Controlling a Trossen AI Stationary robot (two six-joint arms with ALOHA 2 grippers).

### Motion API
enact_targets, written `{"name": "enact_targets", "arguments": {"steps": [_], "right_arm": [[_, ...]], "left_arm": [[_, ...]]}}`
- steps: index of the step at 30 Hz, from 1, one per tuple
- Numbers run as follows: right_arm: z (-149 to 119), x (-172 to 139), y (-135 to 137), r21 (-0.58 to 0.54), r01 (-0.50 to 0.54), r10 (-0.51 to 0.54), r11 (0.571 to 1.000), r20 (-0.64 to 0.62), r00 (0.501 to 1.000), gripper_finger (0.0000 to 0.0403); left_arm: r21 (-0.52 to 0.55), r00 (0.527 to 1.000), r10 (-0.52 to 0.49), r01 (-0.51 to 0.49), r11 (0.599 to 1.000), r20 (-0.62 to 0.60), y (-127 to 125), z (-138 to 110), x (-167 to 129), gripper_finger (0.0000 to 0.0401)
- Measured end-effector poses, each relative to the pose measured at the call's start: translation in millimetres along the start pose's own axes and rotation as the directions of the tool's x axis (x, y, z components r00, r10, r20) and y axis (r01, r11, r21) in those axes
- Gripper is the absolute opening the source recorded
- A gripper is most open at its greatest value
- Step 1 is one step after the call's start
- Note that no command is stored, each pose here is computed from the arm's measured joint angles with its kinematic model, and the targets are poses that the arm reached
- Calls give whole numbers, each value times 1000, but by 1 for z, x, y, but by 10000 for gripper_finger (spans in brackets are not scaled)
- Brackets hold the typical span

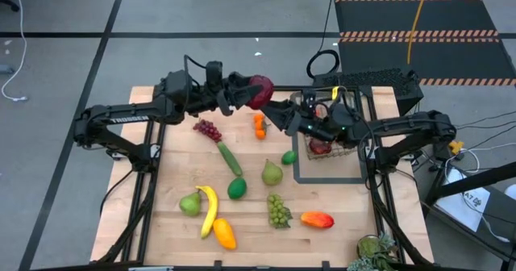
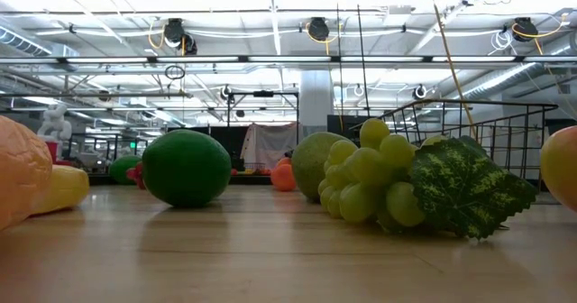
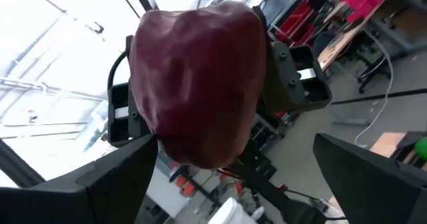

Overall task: Build produce basket
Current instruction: Put the red apple into the wire basket

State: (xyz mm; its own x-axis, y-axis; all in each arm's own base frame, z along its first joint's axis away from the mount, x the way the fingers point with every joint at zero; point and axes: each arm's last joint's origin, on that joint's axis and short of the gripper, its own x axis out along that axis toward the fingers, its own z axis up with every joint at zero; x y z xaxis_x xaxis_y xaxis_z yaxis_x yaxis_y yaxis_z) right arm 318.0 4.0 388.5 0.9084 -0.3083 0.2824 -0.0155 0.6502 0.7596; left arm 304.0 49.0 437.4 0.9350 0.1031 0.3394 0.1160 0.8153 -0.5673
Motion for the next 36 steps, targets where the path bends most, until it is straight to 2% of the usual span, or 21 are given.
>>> {"name": "enact_targets", "arguments": {"steps": [11,19,23,26,30,32,36], "right_arm": [[2,0,3,-18,-19,20,1000,28,999,389],[6,1,-1,-52,-35,36,998,16,999,310],[9,3,-5,-37,-59,59,998,-8,998,291],[11,4,-7,-36,-80,79,996,-31,996,294],[11,6,-12,-37,-103,100,994,-74,992,300],[15,6,-13,-22,-123,121,992,-84,989,300],[18,8,-17,5,-157,156,988,-128,979,301]], "left_arm": [[50,994,55,-50,997,-91,4,-10,0,310],[50,994,62,-57,997,-96,4,-10,-1,310],[47,994,79,-75,996,-76,4,-10,-1,312],[-1,995,78,-78,997,-68,5,-9,-1,328],[-113,994,84,-91,989,-64,7,-7,-1,373],[-126,995,85,-92,988,-60,7,-7,-1,392],[-123,995,90,-95,988,-44,4,-4,-2,385]]}}
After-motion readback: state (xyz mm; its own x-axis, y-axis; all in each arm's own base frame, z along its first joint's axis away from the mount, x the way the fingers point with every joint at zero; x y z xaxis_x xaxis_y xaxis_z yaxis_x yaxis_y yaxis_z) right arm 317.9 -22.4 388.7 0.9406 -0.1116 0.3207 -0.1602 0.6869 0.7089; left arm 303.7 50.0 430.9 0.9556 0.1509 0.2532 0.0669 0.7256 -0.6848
